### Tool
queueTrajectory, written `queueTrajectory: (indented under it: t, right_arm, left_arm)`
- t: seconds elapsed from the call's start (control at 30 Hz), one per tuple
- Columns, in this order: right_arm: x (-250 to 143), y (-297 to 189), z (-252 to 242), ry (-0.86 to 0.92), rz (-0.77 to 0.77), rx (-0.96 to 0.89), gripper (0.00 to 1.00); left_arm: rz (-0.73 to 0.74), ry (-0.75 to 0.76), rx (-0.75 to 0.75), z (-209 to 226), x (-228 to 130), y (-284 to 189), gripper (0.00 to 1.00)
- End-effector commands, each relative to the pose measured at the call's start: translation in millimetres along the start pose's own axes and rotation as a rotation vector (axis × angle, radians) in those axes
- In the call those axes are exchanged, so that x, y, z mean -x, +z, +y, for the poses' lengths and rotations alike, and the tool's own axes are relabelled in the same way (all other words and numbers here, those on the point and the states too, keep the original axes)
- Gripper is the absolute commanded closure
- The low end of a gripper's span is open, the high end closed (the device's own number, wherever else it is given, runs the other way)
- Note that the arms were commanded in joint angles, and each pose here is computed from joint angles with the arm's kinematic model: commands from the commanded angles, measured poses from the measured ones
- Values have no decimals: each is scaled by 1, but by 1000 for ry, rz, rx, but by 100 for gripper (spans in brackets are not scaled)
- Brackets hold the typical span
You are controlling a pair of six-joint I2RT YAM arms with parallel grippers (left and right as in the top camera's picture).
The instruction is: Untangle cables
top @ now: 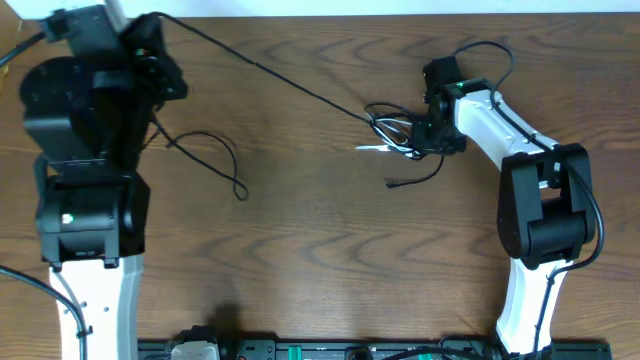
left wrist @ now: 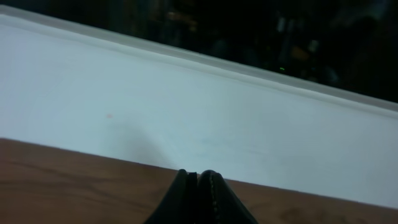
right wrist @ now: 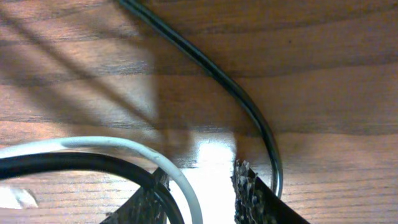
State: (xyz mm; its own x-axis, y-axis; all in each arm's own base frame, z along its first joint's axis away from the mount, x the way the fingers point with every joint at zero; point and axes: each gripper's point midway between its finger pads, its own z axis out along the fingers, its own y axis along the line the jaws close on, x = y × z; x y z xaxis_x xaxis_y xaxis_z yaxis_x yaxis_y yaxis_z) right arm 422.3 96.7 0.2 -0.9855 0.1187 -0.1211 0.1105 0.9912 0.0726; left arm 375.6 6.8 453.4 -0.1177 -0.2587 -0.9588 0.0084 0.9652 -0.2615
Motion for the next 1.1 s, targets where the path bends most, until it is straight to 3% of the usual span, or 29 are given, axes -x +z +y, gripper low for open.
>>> queueTrajectory:
  t: [0.0, 0.33, 0.43, 0.67, 0.97, 1.07]
  right_arm:
    - [-14, 32, -40, 52, 80, -112, 70]
    - [-23, 47, -58, 90, 137, -128, 70]
    - [-24, 47, -59, 104, 152, -95, 76]
    - [-10, 17, -24, -13, 141, 149, 90]
    - [3, -67, 10, -164, 11, 312, 90]
    - [-1, -91, 16, -184, -10, 340, 95]
  left_arm:
    - [-141, -13, 146, 37, 42, -23, 93]
    - [-132, -31, 296, 94, 42, -22, 93]
    - [-74, -42, 291, 99, 27, -13, 93]
    - [212, -96, 81, 63, -47, 27, 93]
    - [529, -14, -103, -12, -142, 50, 93]
    - [664, -5, -137, -31, -182, 50, 92]
